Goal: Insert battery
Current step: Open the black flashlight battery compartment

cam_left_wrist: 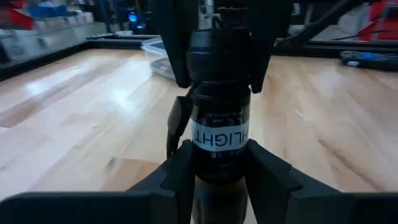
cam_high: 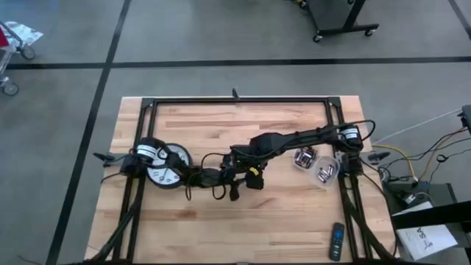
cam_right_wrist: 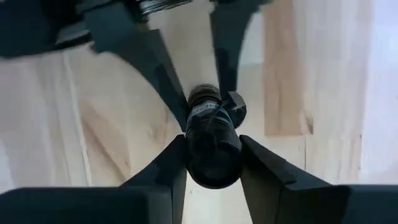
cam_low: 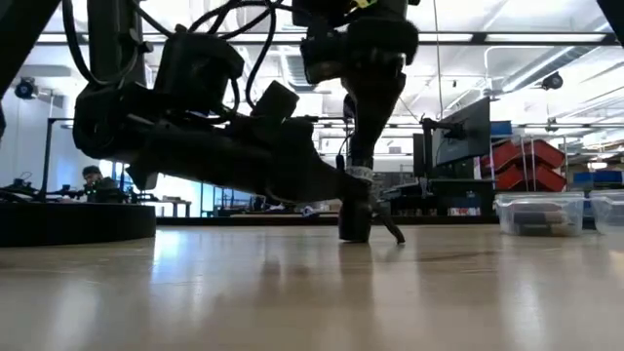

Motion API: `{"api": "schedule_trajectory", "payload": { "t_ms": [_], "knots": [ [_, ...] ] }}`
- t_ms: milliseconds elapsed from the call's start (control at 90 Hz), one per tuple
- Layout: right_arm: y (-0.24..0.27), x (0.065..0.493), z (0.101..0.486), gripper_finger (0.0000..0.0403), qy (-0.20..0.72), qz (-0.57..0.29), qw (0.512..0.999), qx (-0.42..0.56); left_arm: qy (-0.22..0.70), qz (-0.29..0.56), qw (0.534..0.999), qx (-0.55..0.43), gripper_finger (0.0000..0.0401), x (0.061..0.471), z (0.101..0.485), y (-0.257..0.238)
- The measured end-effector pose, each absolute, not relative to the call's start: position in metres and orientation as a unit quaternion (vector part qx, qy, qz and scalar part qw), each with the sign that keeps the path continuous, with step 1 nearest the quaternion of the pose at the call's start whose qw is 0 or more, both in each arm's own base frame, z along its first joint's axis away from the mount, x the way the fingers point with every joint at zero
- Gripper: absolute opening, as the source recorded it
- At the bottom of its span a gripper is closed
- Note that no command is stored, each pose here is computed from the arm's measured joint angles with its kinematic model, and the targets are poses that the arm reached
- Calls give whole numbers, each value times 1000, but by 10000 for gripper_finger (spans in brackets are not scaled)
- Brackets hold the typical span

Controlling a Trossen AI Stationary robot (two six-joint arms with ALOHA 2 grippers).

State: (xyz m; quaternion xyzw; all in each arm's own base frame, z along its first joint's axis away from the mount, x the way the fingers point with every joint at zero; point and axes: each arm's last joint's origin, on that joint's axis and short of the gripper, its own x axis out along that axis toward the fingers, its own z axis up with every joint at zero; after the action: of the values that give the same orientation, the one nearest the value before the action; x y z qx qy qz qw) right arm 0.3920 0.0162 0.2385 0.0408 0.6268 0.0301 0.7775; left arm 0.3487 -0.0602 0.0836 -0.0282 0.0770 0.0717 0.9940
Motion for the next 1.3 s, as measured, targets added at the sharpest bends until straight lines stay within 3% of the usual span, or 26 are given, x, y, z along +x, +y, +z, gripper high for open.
{"api": "schedule_trajectory", "payload": {
  "t_ms": [200,400,644,744,856,1011,1156,1300],
  "knots": [
    [21,392,239,100,616,111,778,-53,84,38,995,-38,97,346,85,-61],
    [37,393,239,109,578,226,761,-191,105,-51,991,-71,95,338,97,-61],
    [68,398,241,97,497,311,739,-331,186,-118,973,-74,96,329,121,-62],
    [84,400,244,109,454,334,734,-378,209,-185,956,-93,95,325,130,-60],
    [102,402,246,116,416,338,722,-438,222,-267,928,-139,96,323,136,-53],
    [121,402,249,96,380,321,693,-521,239,-340,889,-191,95,322,135,-37],
    [133,406,242,97,362,301,636,-612,263,-376,856,-238,96,322,125,-17],
    [140,411,232,125,354,288,578,-676,281,-415,820,-277,91,320,118,-5]
  ]
}}
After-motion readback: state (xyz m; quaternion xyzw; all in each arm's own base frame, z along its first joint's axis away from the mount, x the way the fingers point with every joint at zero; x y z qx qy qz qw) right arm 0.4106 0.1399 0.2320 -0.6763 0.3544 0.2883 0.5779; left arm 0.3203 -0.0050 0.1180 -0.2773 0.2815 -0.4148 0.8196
